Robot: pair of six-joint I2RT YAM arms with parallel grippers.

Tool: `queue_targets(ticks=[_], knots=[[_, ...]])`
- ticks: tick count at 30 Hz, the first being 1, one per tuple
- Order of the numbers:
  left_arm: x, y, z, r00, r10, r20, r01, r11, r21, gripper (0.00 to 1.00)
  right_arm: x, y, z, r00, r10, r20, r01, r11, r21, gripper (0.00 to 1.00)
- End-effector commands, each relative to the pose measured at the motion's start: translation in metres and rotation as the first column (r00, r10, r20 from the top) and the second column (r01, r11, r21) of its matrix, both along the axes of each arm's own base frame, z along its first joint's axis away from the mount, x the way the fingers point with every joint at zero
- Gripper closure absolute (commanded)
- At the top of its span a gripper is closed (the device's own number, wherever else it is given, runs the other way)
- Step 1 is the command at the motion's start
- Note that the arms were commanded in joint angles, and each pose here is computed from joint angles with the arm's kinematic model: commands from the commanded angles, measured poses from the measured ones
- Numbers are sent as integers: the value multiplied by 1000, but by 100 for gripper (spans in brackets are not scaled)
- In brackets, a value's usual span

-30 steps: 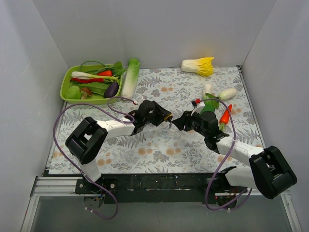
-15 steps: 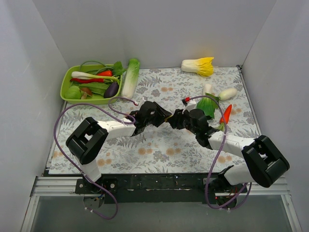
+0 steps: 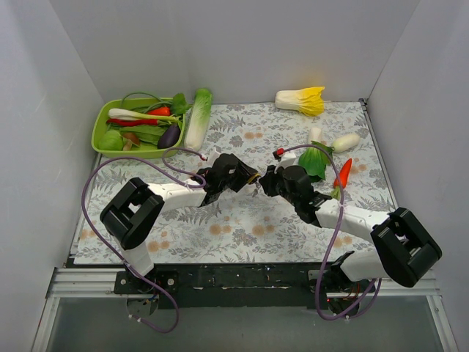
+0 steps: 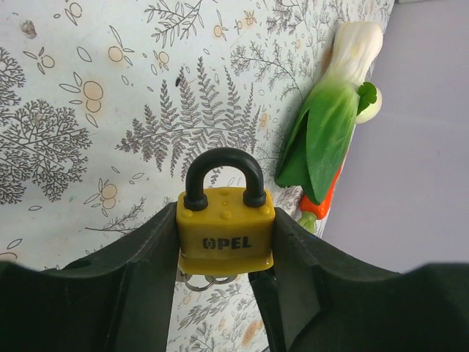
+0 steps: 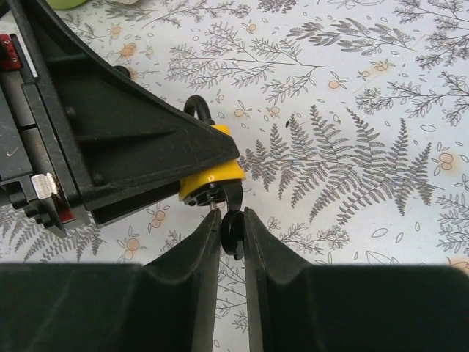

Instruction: Unlock with the key

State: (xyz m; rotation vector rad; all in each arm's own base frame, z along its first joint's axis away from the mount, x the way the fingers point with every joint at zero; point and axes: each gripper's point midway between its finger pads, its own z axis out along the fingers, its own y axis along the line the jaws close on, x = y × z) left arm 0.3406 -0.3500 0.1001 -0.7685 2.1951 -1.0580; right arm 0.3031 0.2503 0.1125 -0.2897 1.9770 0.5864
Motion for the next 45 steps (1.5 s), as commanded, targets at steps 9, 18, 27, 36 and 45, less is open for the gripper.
queue_targets(ticks=[9, 18, 27, 36, 45], knots=[[5, -10, 49, 994, -22, 107, 27, 999, -44, 100, 24, -17, 18, 990, -81, 120, 90, 993, -75, 85], [-12, -26, 48, 956, -238, 170, 231, 971, 55, 100, 30, -6, 27, 965, 168, 202, -145, 982, -125, 99], [-35, -37, 36, 911, -403, 82, 396, 913, 95, 100, 21, 7, 28, 881, 396, 260, -324, 904, -279, 99], [-17, -21, 18, 959, -281, -28, 282, 953, 114, 100, 6, 7, 35, 905, 374, 202, -340, 922, -184, 71], [-6, -21, 17, 970, -240, -34, 243, 962, 124, 100, -37, 19, 51, 925, 362, 113, -365, 931, 5, 49]])
